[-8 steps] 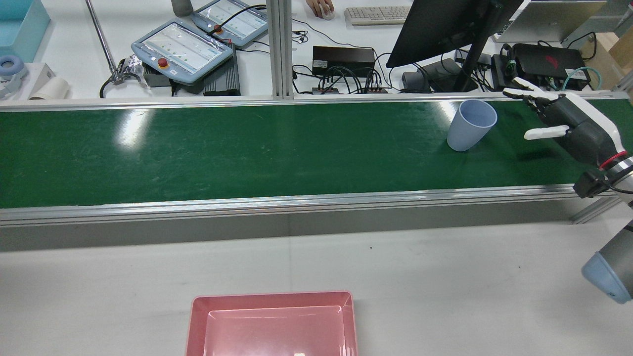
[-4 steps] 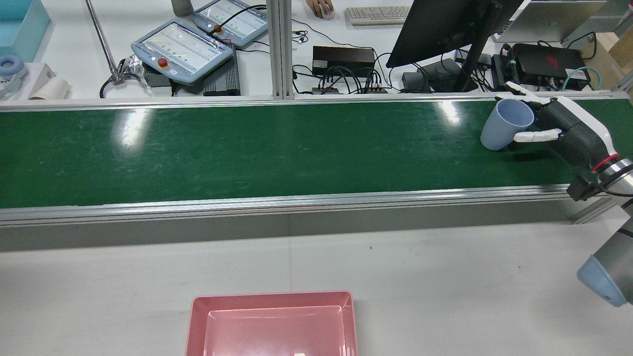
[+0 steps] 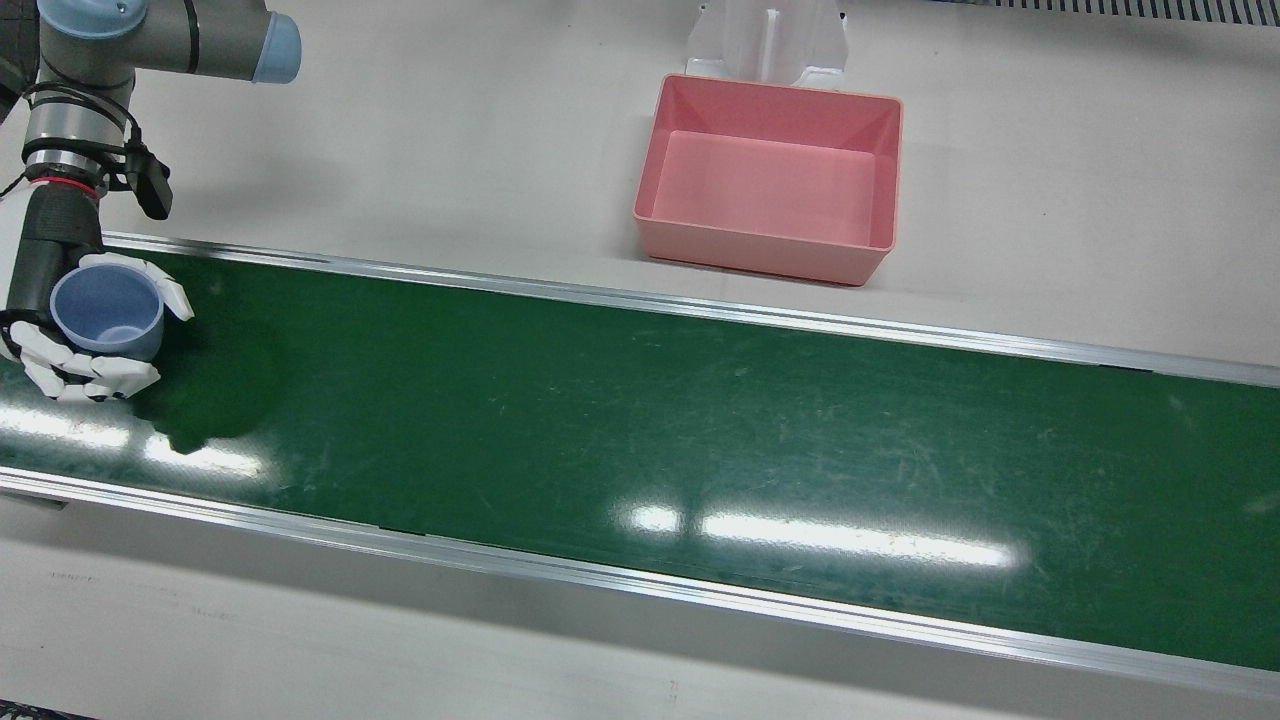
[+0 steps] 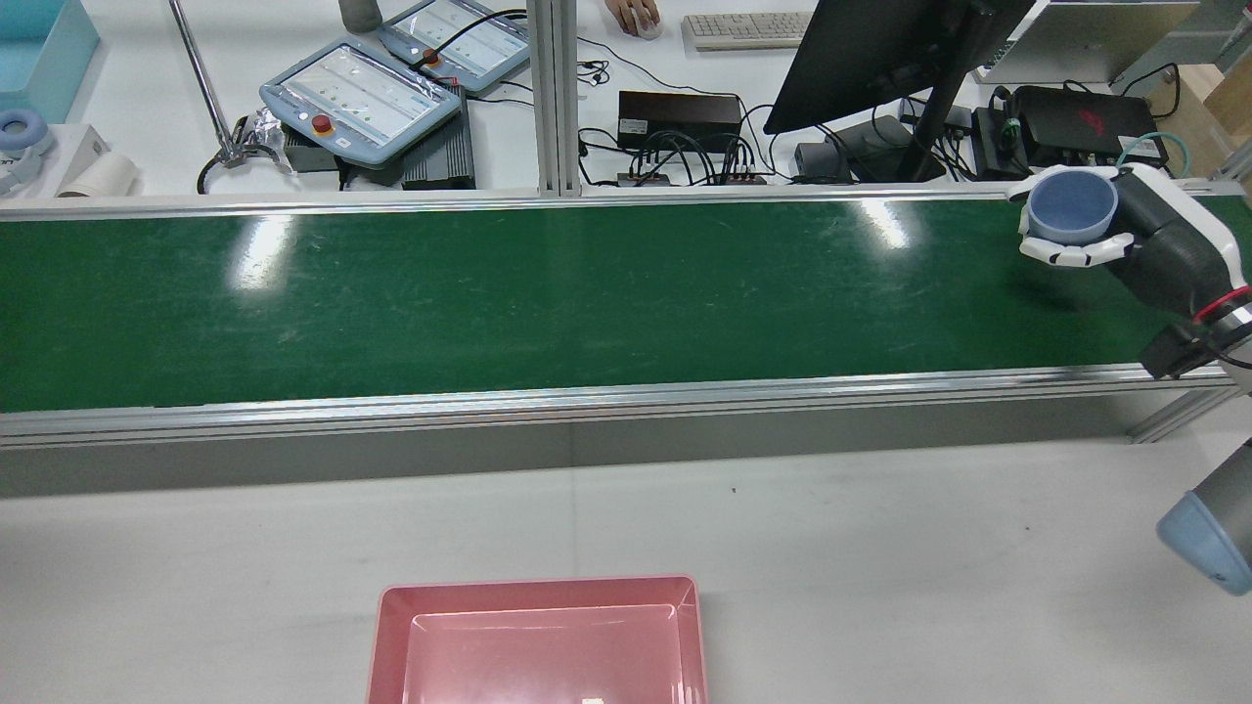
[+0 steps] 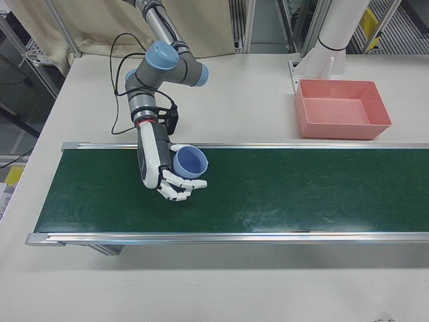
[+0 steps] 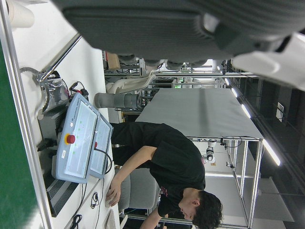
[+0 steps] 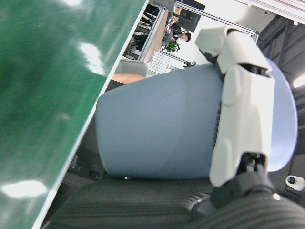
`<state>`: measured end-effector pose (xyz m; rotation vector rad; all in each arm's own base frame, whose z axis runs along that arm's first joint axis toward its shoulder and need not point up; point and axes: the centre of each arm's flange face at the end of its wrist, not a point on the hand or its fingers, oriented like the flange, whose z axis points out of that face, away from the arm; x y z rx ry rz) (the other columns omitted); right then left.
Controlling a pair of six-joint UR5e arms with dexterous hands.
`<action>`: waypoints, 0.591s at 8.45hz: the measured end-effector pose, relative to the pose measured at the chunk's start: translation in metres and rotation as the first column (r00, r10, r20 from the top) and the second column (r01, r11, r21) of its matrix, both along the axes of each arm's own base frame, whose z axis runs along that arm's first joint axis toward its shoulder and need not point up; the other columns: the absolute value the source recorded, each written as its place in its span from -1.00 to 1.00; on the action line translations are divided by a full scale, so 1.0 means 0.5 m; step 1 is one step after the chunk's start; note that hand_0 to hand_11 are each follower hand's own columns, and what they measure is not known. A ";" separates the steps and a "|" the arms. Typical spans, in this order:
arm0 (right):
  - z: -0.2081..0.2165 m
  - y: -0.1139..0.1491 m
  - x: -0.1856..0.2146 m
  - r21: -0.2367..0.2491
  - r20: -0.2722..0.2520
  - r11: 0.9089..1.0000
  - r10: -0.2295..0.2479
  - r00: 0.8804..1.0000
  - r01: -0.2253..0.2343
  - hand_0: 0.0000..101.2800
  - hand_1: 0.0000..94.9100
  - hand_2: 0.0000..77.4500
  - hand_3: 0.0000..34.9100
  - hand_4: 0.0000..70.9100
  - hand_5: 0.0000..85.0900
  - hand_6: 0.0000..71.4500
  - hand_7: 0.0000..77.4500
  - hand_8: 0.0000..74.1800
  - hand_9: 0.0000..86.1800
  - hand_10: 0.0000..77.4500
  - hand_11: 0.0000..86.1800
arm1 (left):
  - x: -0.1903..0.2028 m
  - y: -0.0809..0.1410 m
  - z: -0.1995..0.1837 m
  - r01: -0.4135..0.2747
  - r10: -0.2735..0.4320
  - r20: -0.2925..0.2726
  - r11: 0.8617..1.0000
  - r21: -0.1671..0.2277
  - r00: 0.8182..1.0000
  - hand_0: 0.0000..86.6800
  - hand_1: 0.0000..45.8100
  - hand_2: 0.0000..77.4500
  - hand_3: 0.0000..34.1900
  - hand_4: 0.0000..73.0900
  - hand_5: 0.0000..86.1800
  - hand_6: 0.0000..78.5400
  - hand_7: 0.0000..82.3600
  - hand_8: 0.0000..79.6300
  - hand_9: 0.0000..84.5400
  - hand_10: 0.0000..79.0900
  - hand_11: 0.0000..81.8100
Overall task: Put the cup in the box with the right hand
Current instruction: 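Lift the cup with the right hand and carry it toward the pink tray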
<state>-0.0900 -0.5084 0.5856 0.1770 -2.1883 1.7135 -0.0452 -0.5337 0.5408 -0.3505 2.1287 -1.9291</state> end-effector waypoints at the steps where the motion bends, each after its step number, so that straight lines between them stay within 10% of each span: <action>1: -0.037 0.001 0.042 0.028 0.028 0.999 0.034 0.999 -0.035 0.19 -0.55 -0.14 -0.97 -0.31 -0.53 -0.05 0.61 0.28 0.11 -0.13 0.23 | 0.000 0.000 0.000 0.000 0.000 0.000 1.000 0.000 1.000 -1.00 -0.98 -0.99 -1.00 -0.97 -1.00 -0.99 -0.99 -1.00 -1.00 -1.00 -1.00; 5: -0.217 0.032 0.050 0.160 0.094 0.987 0.018 0.995 -0.033 0.34 -0.59 -0.07 -1.00 -0.17 -0.56 -0.07 0.72 0.28 0.22 -0.18 0.10 | 0.000 -0.001 -0.001 0.000 0.000 0.000 1.000 0.002 1.000 -1.00 -0.98 -0.99 -1.00 -0.97 -0.99 -0.99 -0.99 -1.00 -1.00 -1.00 -1.00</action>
